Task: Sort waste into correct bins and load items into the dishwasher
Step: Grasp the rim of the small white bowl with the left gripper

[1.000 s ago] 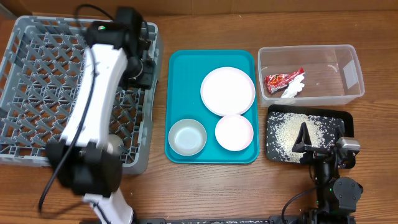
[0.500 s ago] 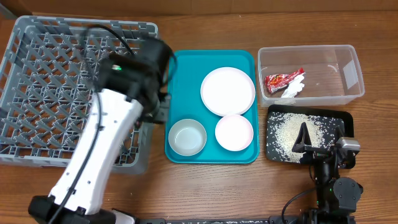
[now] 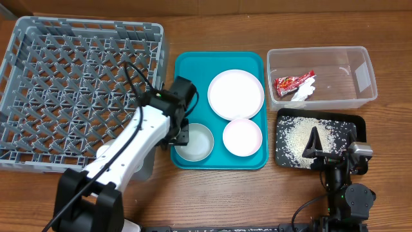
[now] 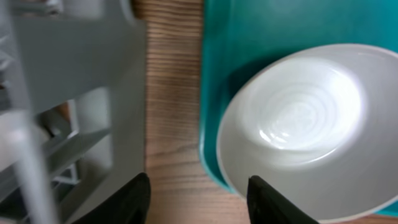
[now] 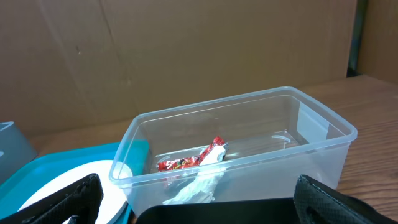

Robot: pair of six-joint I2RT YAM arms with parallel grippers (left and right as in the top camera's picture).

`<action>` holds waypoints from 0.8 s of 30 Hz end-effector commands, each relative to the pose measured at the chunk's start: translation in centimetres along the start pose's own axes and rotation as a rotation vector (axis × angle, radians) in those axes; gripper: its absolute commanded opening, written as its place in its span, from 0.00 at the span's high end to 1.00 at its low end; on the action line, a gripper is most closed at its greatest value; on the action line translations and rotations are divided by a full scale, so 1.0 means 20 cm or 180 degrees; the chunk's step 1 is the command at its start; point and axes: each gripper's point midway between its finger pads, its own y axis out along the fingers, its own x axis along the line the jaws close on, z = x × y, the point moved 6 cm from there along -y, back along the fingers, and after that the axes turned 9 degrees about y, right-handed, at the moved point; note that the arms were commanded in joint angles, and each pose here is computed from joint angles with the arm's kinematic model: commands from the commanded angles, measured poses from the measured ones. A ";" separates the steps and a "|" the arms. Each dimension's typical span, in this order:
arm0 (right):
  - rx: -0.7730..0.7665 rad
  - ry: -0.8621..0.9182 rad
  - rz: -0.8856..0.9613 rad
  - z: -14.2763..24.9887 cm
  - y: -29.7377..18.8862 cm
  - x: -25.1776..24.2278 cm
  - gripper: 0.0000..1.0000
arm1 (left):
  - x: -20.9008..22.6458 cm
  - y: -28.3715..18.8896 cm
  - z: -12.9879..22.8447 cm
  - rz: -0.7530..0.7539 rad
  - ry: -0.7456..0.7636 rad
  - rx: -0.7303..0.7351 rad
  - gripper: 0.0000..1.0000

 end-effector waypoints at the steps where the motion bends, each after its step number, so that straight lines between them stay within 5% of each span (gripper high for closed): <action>1: -0.0026 -0.0001 0.0008 0.01 0.00 -0.01 0.00 | -0.05 0.12 0.01 -0.0052 0.0088 0.0079 0.50; 9: -0.0024 -0.0001 0.0007 0.01 0.00 -0.01 0.00 | -0.09 0.30 -0.02 -0.0096 -0.0050 0.0193 0.65; 13: -0.0025 -0.0001 0.0007 0.01 0.00 -0.01 0.00 | -0.09 0.34 -0.03 -0.0121 -0.0137 0.0245 0.94; 20: -0.0025 -0.0001 0.0007 0.01 0.00 -0.01 0.00 | -0.05 0.13 -0.06 -0.0179 -0.0192 0.0056 0.96; 24: -0.0024 -0.0001 0.0007 0.01 0.00 -0.01 0.00 | 0.08 -0.16 -0.11 -0.0687 -0.0219 -0.0323 0.96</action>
